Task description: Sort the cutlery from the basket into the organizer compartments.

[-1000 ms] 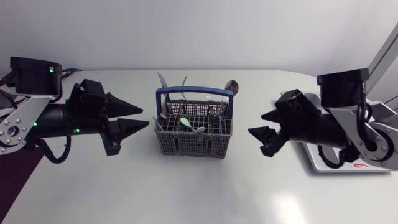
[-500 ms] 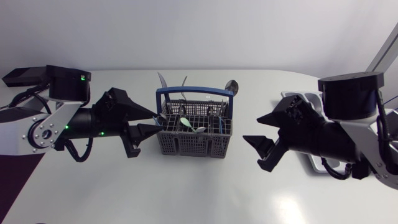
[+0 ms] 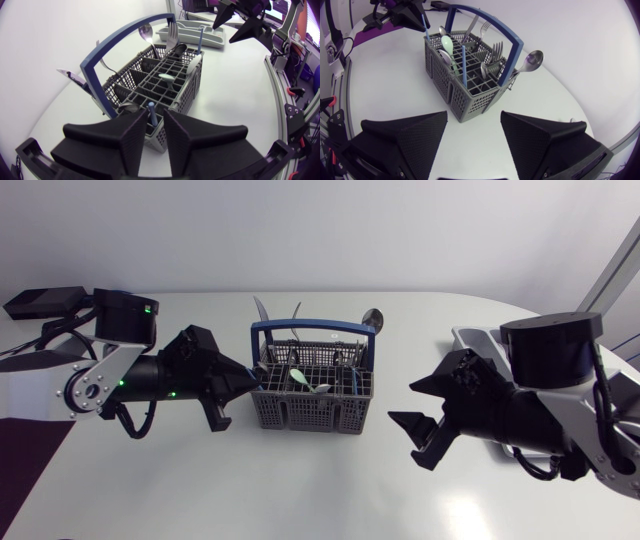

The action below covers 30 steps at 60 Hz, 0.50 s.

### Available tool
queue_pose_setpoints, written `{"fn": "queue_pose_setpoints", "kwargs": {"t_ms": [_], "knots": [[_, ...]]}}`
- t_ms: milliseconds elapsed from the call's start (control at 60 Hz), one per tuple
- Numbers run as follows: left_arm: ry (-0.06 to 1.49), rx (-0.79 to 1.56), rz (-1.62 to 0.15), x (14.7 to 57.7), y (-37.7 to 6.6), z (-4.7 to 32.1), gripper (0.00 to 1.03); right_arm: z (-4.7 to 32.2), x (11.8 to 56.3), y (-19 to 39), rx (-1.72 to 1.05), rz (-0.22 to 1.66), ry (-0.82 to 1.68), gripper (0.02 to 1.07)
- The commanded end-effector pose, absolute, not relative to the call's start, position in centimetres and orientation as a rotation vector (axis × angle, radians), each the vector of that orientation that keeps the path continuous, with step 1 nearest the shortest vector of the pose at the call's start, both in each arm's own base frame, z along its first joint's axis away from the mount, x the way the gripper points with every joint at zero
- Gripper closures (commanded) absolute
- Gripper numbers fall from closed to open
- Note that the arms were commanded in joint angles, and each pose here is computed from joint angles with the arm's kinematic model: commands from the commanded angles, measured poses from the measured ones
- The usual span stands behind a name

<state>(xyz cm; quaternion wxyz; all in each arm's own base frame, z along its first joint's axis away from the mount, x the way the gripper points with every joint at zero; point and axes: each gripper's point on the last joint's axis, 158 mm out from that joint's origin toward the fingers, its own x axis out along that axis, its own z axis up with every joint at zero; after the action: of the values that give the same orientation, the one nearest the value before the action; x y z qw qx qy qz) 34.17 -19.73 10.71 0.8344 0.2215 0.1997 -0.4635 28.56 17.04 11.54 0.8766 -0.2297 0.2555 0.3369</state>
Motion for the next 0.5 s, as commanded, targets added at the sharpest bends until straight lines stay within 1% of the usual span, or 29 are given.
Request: {"fn": "queue_pose_setpoints", "kwargs": {"t_ms": [0,167,317,483], "knots": [[0.422,0.472,-0.966,35.3,-19.7,11.0,0.88,10.7,28.2,16.9,-0.472,0.697,0.548,0.30],[0.436,0.455,-0.951,36.0,-19.6,11.0,0.92,10.4,28.0,16.8,-0.472,0.697,0.553,0.30],[0.440,0.451,-0.956,36.0,-19.8,11.1,0.93,10.5,27.9,16.8,-0.469,0.695,0.548,0.30],[0.425,0.453,-0.944,36.2,-19.5,12.9,0.94,10.9,27.8,16.8,-0.469,0.694,0.538,0.30]]}}
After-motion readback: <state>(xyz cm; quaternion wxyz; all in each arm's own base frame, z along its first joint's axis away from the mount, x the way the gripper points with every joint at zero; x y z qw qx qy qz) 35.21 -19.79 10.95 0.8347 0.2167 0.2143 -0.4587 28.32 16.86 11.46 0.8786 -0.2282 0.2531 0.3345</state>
